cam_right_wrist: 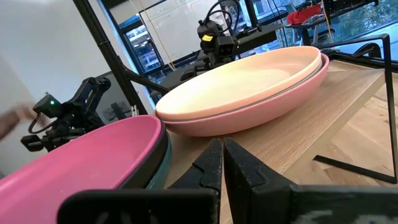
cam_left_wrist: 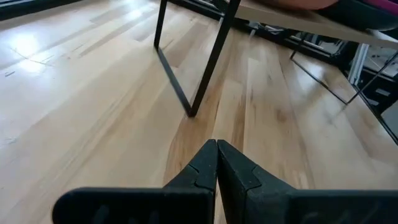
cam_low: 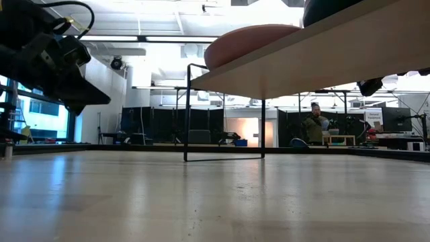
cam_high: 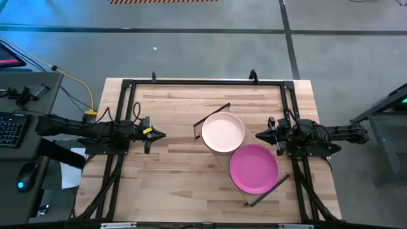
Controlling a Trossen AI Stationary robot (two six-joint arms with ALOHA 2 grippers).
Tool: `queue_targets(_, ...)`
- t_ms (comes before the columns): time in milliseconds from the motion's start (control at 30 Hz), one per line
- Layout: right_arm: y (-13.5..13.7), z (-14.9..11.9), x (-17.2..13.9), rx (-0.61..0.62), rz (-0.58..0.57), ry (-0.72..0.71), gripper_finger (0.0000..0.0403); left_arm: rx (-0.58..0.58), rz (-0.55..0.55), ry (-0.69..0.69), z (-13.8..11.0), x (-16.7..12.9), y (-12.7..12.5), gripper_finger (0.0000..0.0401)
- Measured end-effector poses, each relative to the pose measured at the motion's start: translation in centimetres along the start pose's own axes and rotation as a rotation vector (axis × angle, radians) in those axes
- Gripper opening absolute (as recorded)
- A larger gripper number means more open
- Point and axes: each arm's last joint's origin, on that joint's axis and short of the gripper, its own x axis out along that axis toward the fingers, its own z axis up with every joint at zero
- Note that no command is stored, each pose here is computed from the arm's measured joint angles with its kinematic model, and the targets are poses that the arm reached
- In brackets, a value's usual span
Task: Place and stack plates onto a shelf
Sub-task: Return to Home Position
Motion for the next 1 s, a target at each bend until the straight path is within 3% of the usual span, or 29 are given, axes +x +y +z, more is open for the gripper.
queue_targets(367, 0.0, 0.0, 0.0, 0.000, 0.000, 0.000, 0.0000, -0.001, -0.006, -0.007, 0.1, -0.1, 0.0, 0.0001)
queue_targets(833, 0.0, 0.0, 0.0, 0.000, -0.001, -0.001, 0.0000, -0.071, -0.130, -0.455, 3.4, -3.2, -0.5, 0.0001)
queue_targets(1000, 0.0, 0.0, 0.0, 0.000, -0.001, 0.000, 0.0000, -0.071, -0.137, -0.459, 3.5, -3.2, -0.5, 0.0001)
